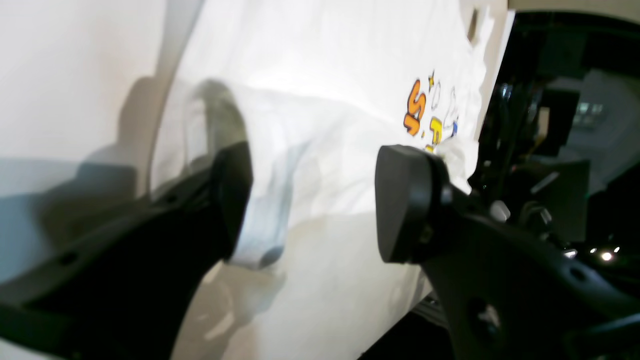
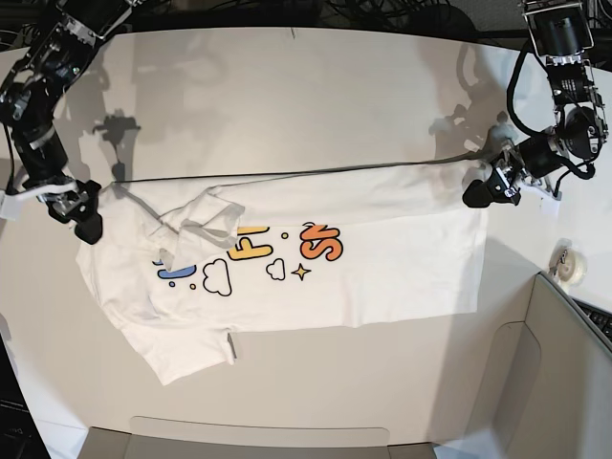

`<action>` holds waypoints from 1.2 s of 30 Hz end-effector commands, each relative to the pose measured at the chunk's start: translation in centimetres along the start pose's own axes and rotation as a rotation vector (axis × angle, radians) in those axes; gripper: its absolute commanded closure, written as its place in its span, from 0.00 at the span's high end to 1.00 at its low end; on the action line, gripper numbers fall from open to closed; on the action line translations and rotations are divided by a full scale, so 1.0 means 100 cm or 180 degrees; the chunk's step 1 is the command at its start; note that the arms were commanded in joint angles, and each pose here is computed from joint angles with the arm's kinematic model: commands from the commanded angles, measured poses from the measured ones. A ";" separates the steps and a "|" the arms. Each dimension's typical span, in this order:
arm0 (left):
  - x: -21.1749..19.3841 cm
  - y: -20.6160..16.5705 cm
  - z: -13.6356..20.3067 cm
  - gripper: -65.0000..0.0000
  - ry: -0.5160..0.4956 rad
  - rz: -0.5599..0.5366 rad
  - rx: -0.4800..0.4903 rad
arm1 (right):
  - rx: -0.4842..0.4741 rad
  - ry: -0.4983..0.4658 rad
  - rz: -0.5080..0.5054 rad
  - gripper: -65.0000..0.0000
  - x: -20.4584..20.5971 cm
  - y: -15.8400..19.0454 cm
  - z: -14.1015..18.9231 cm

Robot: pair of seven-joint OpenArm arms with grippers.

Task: Layout the t-shirt on the table in an organized manner, then fold the t-shirt properly
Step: 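Hold the folded edge with both grippers and drag the t-shirt away from the box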

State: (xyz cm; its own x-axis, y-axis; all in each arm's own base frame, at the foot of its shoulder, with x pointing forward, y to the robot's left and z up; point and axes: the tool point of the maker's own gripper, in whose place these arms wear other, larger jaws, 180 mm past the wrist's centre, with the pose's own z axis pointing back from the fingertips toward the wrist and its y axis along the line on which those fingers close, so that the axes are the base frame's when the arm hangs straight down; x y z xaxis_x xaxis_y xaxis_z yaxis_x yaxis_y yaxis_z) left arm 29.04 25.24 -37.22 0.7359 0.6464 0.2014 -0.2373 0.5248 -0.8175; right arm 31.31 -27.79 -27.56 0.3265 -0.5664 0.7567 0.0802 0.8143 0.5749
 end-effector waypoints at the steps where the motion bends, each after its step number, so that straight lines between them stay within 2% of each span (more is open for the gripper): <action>1: 0.011 -0.008 0.006 0.53 -0.0066 -0.0073 -0.0056 | 0.0039 -0.0116 -0.0044 0.85 0.007 -0.001 0.007; 4: 0.010 -0.009 0.006 0.53 -0.0065 -0.0079 -0.0056 | -0.0146 -0.0059 -0.0269 0.85 -0.007 -0.030 0.017; 10: 0.004 -0.018 0.009 0.53 -0.0034 -0.0229 -0.0073 | -0.0251 0.0041 -0.0940 0.85 -0.036 -0.070 0.001; 18: 0.000 -0.015 0.010 0.53 -0.0013 -0.0212 -0.0050 | -0.0134 0.0094 -0.1322 0.85 -0.046 -0.070 -0.033; 23: 0.000 -0.014 0.010 0.53 -0.0016 -0.0209 -0.0047 | -0.0070 0.0122 -0.1455 0.82 -0.049 -0.067 -0.047; 24: 0.001 -0.014 0.011 0.53 -0.0025 -0.0207 -0.0048 | -0.0056 0.0151 -0.1430 0.77 -0.049 -0.065 -0.048; 25: 0.002 -0.014 0.012 0.53 -0.0040 -0.0205 -0.0049 | -0.0029 0.0196 -0.1397 0.68 -0.052 -0.061 -0.051; 28: 0.008 -0.015 0.017 0.53 -0.0098 -0.0210 -0.0053 | -0.0012 0.0232 -0.1374 0.32 -0.055 -0.058 -0.053; 30: 0.017 -0.011 0.031 0.53 -0.0243 -0.0154 -0.0053 | -0.0024 0.0267 -0.1371 0.09 -0.058 -0.058 -0.052; 31: 0.019 -0.007 0.039 0.53 -0.0292 -0.0104 -0.0043 | -0.0037 0.0289 -0.1358 0.00 -0.060 -0.059 -0.052; 36: 0.012 0.001 0.049 0.53 -0.0381 0.0114 -0.0124 | -0.0071 0.0389 -0.1287 0.00 -0.068 -0.057 -0.054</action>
State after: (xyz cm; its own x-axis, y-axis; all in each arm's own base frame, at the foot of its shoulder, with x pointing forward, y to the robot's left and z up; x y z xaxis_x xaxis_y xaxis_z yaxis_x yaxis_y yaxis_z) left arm 26.06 28.83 -35.77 0.6445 0.7359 0.2076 -0.2779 0.4784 -0.8330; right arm 33.97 -28.87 -37.02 0.3394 -0.8194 0.4619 0.2366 0.5497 0.8012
